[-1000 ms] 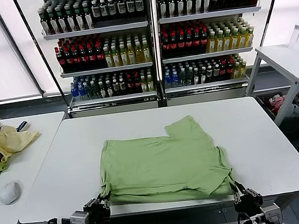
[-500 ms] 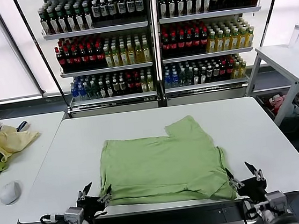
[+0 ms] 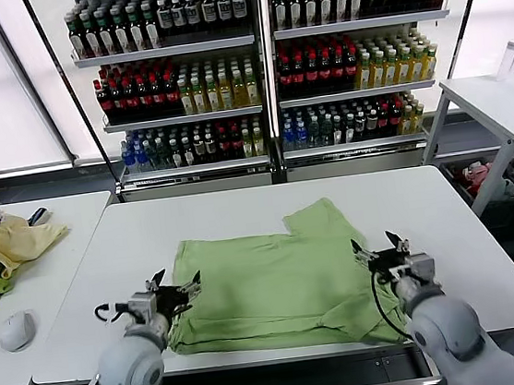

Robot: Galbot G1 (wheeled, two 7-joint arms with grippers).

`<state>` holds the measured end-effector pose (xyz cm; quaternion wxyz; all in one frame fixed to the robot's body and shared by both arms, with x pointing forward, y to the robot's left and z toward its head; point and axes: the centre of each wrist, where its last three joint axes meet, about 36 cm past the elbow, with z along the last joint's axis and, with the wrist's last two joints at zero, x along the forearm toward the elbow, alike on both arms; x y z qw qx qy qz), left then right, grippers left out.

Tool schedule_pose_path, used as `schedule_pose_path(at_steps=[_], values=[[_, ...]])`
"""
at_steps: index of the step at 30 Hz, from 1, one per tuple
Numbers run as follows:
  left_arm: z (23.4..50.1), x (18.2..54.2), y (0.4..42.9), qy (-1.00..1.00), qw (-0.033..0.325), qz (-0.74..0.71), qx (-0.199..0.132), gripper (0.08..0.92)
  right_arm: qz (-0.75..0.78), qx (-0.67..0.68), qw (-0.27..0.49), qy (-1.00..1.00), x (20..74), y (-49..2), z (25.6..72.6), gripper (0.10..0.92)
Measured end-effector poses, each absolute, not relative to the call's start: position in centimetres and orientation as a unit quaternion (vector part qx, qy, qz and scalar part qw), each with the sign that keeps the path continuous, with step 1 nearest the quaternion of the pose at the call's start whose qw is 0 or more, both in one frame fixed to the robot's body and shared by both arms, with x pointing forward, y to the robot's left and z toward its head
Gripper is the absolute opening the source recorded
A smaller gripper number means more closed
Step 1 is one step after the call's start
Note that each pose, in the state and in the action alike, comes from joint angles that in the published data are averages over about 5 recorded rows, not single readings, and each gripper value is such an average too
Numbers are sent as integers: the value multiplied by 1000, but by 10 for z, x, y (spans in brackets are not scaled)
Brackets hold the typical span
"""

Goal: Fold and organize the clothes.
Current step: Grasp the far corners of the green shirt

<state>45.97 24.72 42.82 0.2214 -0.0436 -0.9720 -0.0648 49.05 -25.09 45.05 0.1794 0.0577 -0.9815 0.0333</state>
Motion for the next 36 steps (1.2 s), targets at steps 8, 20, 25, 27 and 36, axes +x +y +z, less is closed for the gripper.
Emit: schedule_pose_path(at_steps=[8, 20, 25, 27, 36], values=[[417, 532, 242, -968, 237, -75, -23, 823, 32, 60, 202, -977, 567, -235, 453, 823], [408, 585, 250, -957, 281, -69, -1, 823, 27, 45, 251, -967, 636, -220, 445, 823], [407, 589, 253, -955, 290, -57, -8, 782, 16, 44, 274, -961, 647, -214, 434, 799], [406, 589, 254, -955, 293, -51, -12, 724, 9, 44, 283, -958, 650, -213, 430, 758], [402, 581, 261, -952, 303, -34, -31, 464, -11, 43, 303, -952, 657, -213, 419, 509]])
